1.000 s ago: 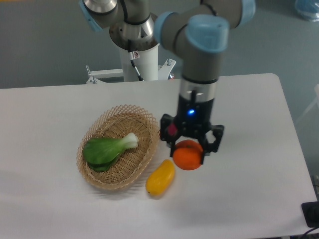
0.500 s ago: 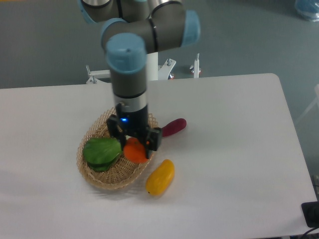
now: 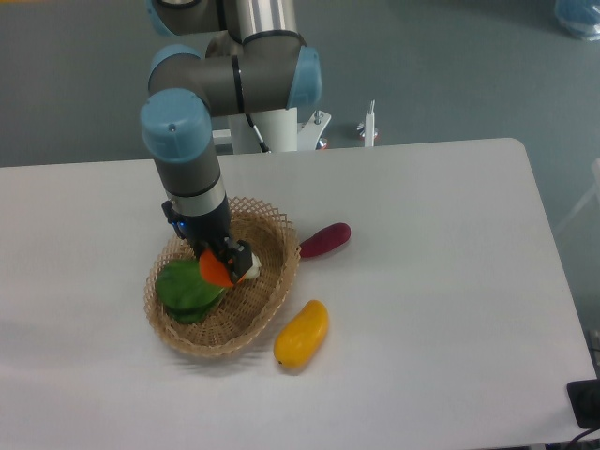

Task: Place the orange in the basket
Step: 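Carry the orange over the wicker basket and lower it inside, then open the gripper to release the orange beside the bok choy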

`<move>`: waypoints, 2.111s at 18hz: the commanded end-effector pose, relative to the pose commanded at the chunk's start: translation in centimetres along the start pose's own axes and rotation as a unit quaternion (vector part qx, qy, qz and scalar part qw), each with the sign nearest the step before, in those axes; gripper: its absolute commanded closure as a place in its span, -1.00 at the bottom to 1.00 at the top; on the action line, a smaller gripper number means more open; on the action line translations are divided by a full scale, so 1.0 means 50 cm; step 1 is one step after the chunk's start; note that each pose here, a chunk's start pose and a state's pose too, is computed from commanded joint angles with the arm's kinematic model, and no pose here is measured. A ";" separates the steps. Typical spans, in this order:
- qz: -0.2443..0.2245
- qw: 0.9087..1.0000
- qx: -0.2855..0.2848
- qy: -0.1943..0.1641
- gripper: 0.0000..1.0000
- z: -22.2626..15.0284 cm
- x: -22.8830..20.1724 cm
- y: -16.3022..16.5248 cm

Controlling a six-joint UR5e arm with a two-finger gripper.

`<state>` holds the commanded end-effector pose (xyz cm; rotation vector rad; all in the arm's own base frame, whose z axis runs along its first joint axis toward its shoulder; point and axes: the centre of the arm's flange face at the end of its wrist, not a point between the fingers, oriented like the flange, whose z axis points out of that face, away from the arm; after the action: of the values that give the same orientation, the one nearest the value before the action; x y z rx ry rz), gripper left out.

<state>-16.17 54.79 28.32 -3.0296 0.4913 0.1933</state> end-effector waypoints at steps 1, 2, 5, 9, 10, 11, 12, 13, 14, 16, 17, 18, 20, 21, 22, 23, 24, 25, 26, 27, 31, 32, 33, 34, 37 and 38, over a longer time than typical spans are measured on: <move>-0.001 1.000 -0.001 0.002 -0.32 0.008 -0.001 -0.004; -0.013 1.000 -0.001 0.002 -0.32 0.018 -0.010 -0.015; -0.056 0.998 0.003 -0.001 -0.32 0.019 -0.026 -0.039; -0.058 0.998 -0.001 0.004 -0.32 0.042 -0.029 -0.056; -0.062 0.998 -0.004 0.006 -0.32 0.057 -0.034 -0.067; -0.060 0.998 -0.003 0.006 -0.32 0.058 -0.029 -0.078; -0.060 0.998 0.000 0.005 -0.32 0.053 -0.032 -0.084; -0.059 0.998 0.000 0.005 -0.33 0.055 -0.031 -0.086; -0.058 0.998 -0.005 0.009 -0.34 0.070 -0.030 -0.088; -0.056 0.998 -0.007 0.012 -0.34 0.081 -0.031 -0.090; -0.057 0.998 -0.008 0.012 -0.34 0.083 -0.031 -0.090; -0.056 0.998 -0.009 0.013 -0.34 0.087 -0.032 -0.091; -0.055 0.998 -0.012 0.014 -0.34 0.100 -0.038 -0.097; -0.055 0.998 -0.012 0.014 -0.34 0.103 -0.043 -0.103; -0.055 0.998 -0.012 0.014 -0.34 0.108 -0.046 -0.106; -0.055 0.998 -0.013 0.015 -0.34 0.111 -0.047 -0.107; -0.056 0.998 -0.014 0.016 -0.34 0.113 -0.046 -0.107; -0.055 0.998 -0.015 0.017 -0.35 0.117 -0.045 -0.106; -0.055 0.998 -0.017 0.019 -0.43 0.124 -0.044 -0.106; -0.054 0.998 -0.017 0.019 -0.50 0.124 -0.044 -0.106; -0.057 0.998 -0.010 0.014 -1.00 0.105 -0.048 -0.106; -0.058 0.998 -0.007 0.013 -1.00 0.099 -0.050 -0.108; -0.059 0.998 -0.005 0.011 -1.00 0.093 -0.052 -0.106; -0.059 0.998 -0.004 0.009 -1.00 0.087 -0.052 -0.106; -0.062 0.998 0.010 -0.005 -1.00 0.042 -0.062 -0.109; -0.063 0.998 0.018 -0.008 -1.00 0.025 -0.066 -0.110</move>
<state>-17.66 61.13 27.75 -3.0088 0.2974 0.1985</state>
